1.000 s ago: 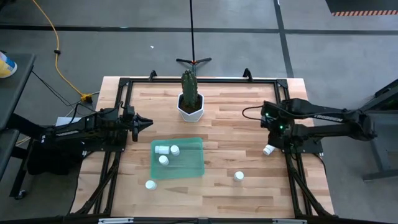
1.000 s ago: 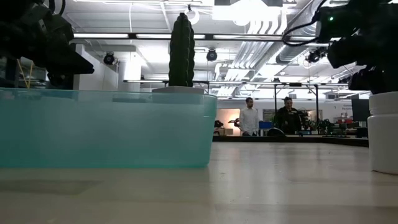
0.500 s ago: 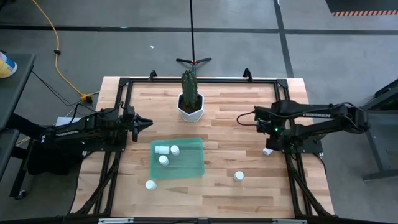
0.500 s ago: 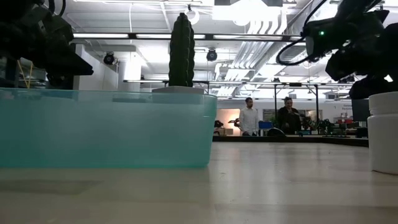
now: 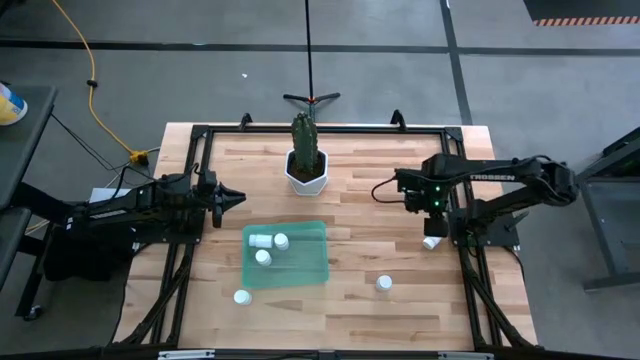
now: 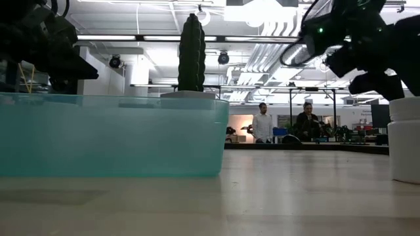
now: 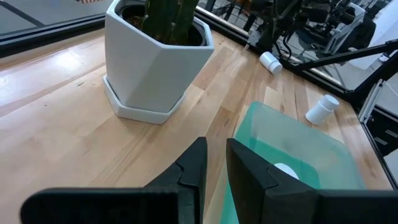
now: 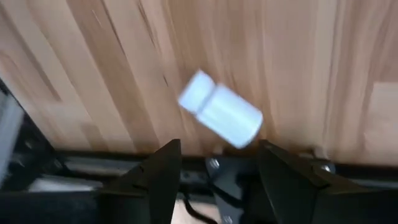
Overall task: Pick and place pill bottles into a basket
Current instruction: Put the white pill bottle into the green bin
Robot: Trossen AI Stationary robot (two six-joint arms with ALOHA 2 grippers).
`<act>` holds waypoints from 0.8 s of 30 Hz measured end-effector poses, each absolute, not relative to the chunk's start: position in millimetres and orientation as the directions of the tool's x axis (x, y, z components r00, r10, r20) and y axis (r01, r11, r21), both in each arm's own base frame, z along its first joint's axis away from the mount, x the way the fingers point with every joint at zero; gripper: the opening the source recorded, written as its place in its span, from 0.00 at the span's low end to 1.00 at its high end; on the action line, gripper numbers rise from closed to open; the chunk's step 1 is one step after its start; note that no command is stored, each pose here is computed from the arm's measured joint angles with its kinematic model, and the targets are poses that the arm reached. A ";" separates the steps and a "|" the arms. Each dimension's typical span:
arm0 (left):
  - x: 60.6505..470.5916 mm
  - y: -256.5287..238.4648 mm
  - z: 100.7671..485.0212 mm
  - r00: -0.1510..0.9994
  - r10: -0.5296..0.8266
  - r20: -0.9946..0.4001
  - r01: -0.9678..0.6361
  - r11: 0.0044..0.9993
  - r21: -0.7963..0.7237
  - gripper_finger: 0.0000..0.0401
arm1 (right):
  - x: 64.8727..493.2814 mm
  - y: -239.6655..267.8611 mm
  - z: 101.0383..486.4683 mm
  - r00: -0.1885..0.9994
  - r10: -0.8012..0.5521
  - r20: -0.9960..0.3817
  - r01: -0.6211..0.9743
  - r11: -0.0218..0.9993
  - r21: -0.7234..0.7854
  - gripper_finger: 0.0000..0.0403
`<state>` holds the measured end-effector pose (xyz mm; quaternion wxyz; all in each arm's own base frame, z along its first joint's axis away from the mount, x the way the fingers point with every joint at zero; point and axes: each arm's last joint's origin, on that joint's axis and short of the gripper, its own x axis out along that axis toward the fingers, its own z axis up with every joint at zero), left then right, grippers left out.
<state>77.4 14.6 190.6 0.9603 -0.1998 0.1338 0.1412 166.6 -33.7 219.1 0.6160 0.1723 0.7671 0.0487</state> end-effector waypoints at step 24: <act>77.4 14.6 190.6 0.924 0.218 -0.313 -0.325 0.880 -0.346 0.24 | 187.9 -25.6 182.4 -0.463 0.327 -0.824 0.058 0.939 0.340 0.50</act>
